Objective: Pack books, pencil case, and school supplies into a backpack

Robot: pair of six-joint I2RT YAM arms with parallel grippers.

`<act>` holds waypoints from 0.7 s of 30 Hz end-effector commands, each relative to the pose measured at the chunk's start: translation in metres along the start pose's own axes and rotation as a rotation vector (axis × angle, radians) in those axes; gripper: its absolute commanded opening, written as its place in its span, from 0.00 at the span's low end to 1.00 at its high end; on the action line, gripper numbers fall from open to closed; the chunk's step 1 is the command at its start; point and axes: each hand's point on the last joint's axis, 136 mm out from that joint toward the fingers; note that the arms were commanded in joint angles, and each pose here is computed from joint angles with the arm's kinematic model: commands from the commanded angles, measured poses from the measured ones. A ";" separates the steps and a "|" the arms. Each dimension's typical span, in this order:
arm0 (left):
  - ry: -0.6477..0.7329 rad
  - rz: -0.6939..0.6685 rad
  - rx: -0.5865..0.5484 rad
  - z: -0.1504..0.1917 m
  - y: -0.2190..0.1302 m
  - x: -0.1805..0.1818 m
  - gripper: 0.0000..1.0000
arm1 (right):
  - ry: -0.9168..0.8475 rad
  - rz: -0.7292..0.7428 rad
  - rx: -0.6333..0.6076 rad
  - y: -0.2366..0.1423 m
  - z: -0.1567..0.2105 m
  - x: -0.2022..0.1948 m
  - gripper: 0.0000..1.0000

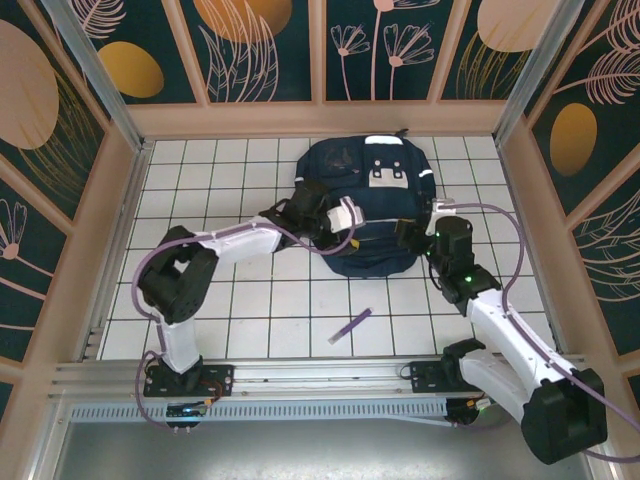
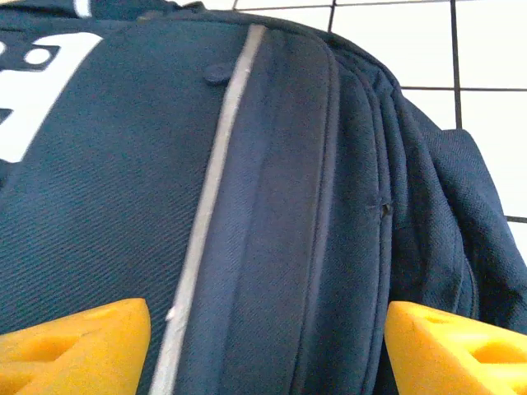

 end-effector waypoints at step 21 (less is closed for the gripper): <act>-0.128 -0.338 -0.041 -0.073 -0.046 0.082 0.00 | 0.155 -0.366 0.476 0.044 0.070 0.075 0.34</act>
Point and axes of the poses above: each hand's point on the last joint's axis, 136 mm out from that joint toward the fingers, its own y axis out along the fingers, its own x axis along the line the jaws close on, z = x × y, and after that the axes turned 9 degrees about y, right-handed
